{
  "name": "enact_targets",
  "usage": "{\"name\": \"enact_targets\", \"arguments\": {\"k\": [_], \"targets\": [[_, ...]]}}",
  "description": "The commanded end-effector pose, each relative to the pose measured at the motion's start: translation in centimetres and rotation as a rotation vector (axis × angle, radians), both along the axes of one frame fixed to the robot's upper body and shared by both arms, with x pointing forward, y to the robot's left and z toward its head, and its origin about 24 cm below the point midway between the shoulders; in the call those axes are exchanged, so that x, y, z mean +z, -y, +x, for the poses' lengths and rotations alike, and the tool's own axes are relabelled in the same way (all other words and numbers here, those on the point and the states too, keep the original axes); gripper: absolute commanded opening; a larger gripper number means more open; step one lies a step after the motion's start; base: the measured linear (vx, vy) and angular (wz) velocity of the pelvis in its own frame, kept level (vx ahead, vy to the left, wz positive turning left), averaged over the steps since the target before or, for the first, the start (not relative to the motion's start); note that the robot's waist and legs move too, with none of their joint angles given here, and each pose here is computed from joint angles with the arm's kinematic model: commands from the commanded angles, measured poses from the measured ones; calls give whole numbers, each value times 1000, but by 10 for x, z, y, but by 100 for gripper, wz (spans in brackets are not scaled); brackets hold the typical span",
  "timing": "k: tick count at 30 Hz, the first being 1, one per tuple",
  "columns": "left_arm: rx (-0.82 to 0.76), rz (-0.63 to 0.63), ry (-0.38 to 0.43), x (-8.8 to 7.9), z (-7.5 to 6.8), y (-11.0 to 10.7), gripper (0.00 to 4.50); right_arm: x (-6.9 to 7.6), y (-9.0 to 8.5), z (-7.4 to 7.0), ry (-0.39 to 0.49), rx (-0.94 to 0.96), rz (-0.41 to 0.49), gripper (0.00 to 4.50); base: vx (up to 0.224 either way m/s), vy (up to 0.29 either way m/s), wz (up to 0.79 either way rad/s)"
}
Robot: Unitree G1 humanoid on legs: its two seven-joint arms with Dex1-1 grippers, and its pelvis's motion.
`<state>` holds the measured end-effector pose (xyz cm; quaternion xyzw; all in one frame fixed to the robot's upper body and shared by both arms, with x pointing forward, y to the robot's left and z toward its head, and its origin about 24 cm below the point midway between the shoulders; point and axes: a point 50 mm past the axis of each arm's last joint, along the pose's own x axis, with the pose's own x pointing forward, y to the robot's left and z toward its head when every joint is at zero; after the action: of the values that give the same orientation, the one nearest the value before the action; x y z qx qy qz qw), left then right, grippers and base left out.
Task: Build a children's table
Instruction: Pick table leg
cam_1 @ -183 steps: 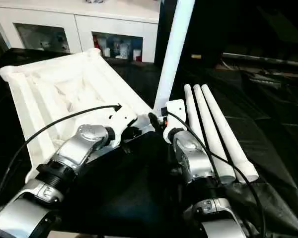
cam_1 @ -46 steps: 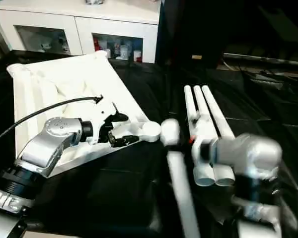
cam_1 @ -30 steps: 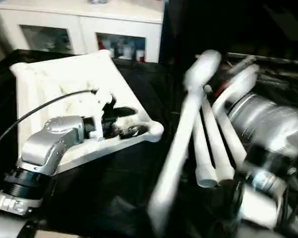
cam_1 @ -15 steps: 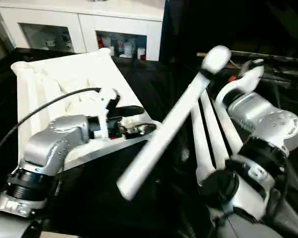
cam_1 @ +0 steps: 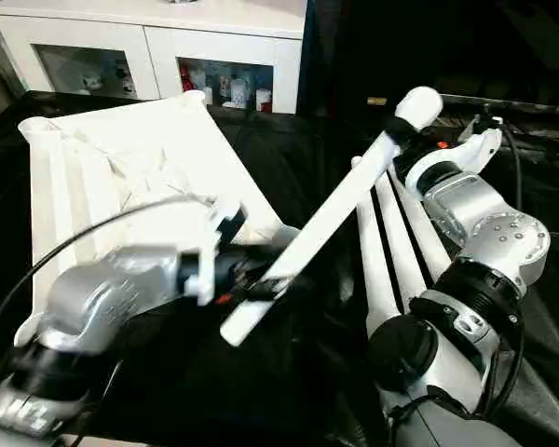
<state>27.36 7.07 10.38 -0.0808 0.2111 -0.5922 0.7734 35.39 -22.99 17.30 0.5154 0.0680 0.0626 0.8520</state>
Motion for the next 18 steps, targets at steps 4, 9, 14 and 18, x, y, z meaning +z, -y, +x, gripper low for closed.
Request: {"name": "enact_targets", "arguments": {"k": [4,9,14,18], "targets": [[67,28,4,1,-1,-13,401,11,8,1,39,-41,28,189,0,0,0],[124,-3,3,4,5,-19,366,11,6,2,39,-38,25,189,0,0,0],[90,-17,3,5,-1,-16,321,10,6,3,32,-35,17,189,0,0,0],[91,-34,-12,5,-3,-15,278,10,7,3,35,-42,23,189,0,0,0]]}}
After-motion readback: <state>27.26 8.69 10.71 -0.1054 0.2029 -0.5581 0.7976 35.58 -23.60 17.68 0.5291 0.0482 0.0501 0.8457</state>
